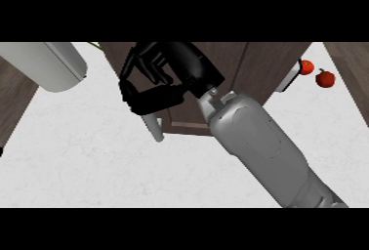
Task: Pick up the wine, place it into the cabinet and close the cabinet
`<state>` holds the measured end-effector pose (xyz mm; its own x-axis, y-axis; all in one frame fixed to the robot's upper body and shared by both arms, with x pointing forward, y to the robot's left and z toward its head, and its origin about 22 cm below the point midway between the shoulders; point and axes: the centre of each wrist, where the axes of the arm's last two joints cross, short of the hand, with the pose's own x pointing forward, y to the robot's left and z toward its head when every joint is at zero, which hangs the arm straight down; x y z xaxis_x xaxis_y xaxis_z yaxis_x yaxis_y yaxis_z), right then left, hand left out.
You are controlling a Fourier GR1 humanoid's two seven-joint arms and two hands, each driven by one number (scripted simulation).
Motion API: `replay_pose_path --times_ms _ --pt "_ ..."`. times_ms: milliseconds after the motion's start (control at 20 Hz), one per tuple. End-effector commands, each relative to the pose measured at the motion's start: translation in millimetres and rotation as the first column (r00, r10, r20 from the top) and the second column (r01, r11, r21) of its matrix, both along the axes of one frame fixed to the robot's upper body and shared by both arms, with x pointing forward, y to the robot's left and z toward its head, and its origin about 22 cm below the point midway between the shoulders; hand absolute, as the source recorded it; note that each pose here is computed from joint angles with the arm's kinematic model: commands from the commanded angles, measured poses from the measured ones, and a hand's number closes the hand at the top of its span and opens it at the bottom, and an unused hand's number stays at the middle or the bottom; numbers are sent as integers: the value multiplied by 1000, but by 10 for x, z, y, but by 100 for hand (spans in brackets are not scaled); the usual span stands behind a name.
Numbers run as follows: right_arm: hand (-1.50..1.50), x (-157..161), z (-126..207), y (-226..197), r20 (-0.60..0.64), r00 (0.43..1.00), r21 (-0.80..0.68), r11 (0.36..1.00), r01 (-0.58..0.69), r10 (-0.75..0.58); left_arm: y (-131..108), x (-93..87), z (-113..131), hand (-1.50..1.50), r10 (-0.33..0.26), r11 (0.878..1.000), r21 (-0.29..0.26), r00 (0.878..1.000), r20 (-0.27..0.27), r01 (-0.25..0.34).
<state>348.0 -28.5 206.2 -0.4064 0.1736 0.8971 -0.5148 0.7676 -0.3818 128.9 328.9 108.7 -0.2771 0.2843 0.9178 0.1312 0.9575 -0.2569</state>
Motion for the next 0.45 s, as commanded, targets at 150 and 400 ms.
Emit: replay_pose_path --times_ms 150,400 --pt "150 500 -43 -670 23 983 -45 982 183 -183 -182 157 -51 -150 20 1000 -6 1000 6 -20" --pt "150 502 -4 -551 28 985 -19 985 171 -171 -182 307 -85 -150 32 999 6 999 5 -32"
